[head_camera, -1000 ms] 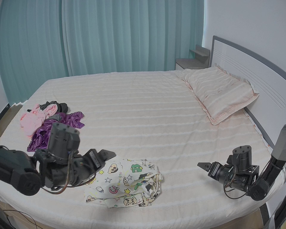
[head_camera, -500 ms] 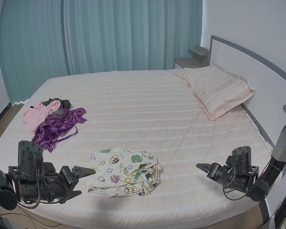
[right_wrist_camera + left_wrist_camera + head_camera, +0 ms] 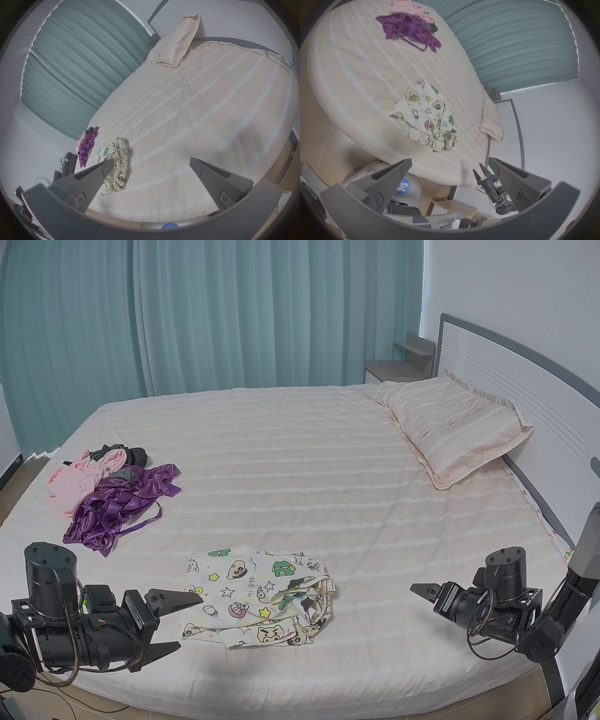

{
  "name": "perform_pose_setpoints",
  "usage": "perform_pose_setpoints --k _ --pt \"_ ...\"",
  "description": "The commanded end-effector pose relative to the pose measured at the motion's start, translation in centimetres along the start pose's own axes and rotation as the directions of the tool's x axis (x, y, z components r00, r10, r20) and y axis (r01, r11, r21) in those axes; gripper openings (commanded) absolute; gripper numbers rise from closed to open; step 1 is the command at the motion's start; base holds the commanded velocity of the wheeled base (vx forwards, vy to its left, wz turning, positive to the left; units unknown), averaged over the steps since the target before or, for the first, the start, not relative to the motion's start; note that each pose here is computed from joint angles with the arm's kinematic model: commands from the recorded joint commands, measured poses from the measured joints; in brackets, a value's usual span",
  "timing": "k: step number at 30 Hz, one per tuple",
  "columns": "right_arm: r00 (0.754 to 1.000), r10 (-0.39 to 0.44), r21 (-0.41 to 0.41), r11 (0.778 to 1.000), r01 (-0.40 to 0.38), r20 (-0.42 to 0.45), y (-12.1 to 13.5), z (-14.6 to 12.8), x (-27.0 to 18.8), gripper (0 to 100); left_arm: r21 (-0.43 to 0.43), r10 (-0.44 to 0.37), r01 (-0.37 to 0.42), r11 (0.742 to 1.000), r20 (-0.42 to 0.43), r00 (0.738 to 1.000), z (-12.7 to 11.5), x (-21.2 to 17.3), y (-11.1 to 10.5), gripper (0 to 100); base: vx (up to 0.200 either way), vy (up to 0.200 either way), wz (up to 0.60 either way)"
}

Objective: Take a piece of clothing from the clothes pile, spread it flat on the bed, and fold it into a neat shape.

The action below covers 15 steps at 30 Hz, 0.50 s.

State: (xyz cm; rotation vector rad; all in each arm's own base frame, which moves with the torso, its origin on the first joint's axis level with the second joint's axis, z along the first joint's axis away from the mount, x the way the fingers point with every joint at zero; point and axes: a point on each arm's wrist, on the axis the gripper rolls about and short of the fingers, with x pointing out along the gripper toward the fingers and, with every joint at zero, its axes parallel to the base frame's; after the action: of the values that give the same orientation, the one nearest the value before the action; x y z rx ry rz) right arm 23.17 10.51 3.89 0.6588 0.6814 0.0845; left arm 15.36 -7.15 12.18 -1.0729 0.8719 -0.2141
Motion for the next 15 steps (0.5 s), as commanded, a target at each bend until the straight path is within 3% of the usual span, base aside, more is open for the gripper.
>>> perform_pose_setpoints --k 1,15 --pt "1.000 0.002 0.001 1.000 -0.002 -0.001 0.07 -0.02 0.10 100 -0.011 0.017 -0.017 1.000 0.001 1.000 0.09 0.10 0.45 100 0.000 0.200 0.00" --pt "1.000 0.018 0.010 1.000 -0.018 0.020 0.35 0.40 0.17 100 -0.035 0.023 -0.022 0.999 0.006 1.000 0.83 0.56 0.71 100 0.000 0.200 0.00"
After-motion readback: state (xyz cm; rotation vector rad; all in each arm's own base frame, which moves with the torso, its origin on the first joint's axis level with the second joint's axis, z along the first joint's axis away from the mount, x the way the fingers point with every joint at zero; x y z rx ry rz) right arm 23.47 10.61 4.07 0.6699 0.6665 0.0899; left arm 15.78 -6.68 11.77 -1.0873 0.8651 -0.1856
